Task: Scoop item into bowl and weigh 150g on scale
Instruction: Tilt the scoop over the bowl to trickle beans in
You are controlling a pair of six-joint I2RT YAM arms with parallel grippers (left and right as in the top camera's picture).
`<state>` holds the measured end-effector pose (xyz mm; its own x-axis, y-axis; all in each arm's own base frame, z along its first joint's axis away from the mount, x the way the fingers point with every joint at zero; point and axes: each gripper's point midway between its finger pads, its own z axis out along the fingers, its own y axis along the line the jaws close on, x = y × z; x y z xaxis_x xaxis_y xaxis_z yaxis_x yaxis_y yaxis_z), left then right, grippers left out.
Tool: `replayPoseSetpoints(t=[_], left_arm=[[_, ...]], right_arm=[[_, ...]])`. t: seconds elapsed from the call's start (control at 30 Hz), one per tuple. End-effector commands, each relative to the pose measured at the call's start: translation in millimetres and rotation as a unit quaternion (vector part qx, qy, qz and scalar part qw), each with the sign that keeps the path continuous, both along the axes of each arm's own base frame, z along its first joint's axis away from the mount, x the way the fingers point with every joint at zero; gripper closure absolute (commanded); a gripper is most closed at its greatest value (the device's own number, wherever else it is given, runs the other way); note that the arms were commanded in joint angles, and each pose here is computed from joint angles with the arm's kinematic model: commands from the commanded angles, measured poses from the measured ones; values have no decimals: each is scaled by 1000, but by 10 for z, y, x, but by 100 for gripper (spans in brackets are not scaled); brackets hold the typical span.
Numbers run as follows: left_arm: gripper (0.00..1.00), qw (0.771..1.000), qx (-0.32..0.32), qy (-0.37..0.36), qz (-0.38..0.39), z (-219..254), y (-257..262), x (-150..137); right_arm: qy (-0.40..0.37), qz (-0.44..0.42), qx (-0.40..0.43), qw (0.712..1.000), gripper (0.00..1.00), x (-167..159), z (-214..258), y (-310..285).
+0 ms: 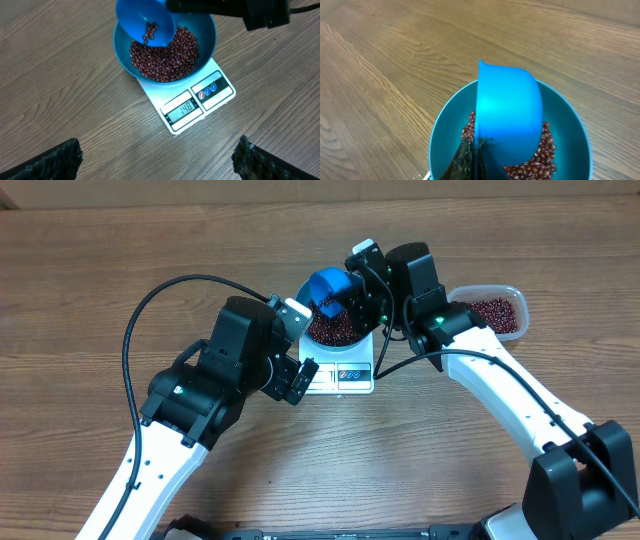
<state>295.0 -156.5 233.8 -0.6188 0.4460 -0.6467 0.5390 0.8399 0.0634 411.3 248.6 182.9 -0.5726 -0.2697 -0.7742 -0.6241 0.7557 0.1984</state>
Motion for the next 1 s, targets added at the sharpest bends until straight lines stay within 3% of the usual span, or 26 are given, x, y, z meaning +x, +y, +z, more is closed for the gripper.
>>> replayPoseSetpoints(t=[0.0,0.53,0.97], left_arm=[[0,1000,-5,-9,-5,82,-18,36],[0,1000,-5,-9,-5,82,-18,36],[0,1000,-5,-9,-5,80,-18,35]], right_arm=[[-39,-16,3,999,96,11,299,-42],[-60,-68,-48,995,96,48,364,-303],[-100,22,-150,983,96,-140,218,-195]])
